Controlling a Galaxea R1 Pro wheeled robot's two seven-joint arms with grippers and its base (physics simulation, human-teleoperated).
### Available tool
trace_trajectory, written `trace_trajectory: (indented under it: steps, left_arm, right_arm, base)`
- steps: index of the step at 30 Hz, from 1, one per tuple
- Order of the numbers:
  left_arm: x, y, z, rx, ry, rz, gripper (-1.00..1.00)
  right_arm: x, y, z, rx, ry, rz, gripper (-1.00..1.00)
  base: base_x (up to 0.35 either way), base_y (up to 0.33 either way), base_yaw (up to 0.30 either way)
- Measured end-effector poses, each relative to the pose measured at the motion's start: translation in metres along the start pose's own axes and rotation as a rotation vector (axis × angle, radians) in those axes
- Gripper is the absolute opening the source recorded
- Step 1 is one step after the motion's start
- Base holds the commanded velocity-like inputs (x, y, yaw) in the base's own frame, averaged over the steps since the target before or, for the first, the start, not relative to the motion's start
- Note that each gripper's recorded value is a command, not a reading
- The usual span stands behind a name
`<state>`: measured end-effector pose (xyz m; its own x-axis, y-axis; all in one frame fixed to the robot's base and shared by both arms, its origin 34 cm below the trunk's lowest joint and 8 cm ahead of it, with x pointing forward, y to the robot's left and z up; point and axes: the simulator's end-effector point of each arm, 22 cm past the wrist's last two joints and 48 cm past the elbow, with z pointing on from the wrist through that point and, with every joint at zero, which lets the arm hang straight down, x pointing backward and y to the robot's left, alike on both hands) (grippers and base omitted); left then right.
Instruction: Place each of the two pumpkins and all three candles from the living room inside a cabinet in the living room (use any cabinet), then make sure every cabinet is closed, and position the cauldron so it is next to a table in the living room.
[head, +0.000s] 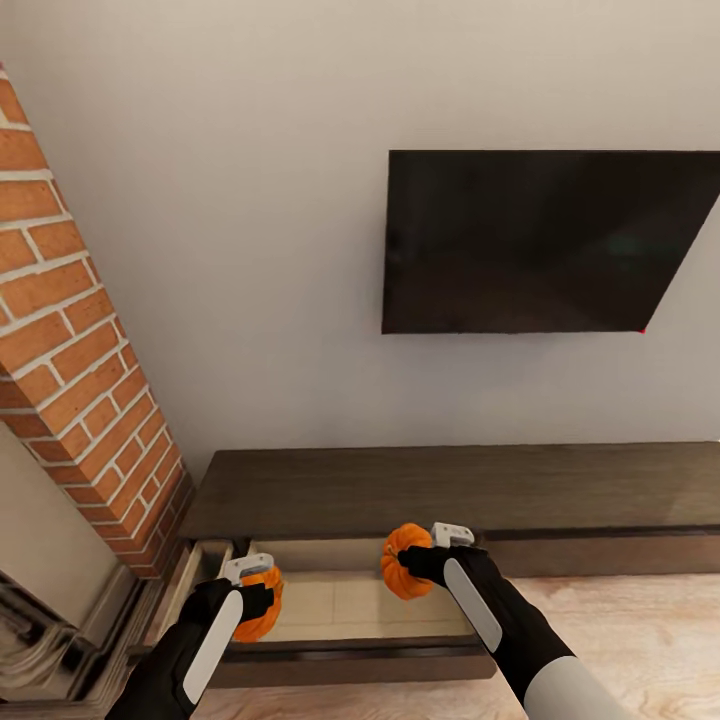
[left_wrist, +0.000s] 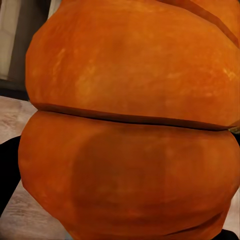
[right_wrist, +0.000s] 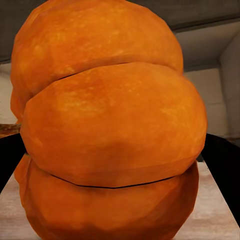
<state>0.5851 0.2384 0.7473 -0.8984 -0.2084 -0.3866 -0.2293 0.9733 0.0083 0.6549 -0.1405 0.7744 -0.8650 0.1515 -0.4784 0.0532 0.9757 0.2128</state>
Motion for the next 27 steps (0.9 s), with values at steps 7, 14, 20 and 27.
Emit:
trace_trajectory:
  steps: [7, 14, 20, 27]
  left_arm:
    - [0.000, 0.000, 0.000, 0.000, 0.000, 0.000, -1.00]
    - [-0.001, 0.000, 0.000, 0.001, -0.003, -0.003, -1.00]
    - [-0.002, -0.003, 0.000, 0.006, -0.011, -0.010, -1.00]
    - [-0.014, -0.033, 0.006, 0.035, -0.021, -0.032, -1.00]
  right_arm:
    - [0.000, 0.000, 0.000, -0.001, -0.001, 0.001, -1.00]
    - [0.000, 0.000, 0.000, -0.001, -0.002, 0.001, -1.00]
    - [0.014, -0.009, 0.006, 0.025, 0.033, -0.002, -1.00]
    - [0.026, -0.016, 0.011, 0.046, 0.055, -0.005, -1.00]
  base:
    - [0.113, -0.025, 0.003]
    - [0.026, -0.022, 0.000]
    - [0.001, -0.001, 0.000]
    - [0.000, 0.000, 0.000]
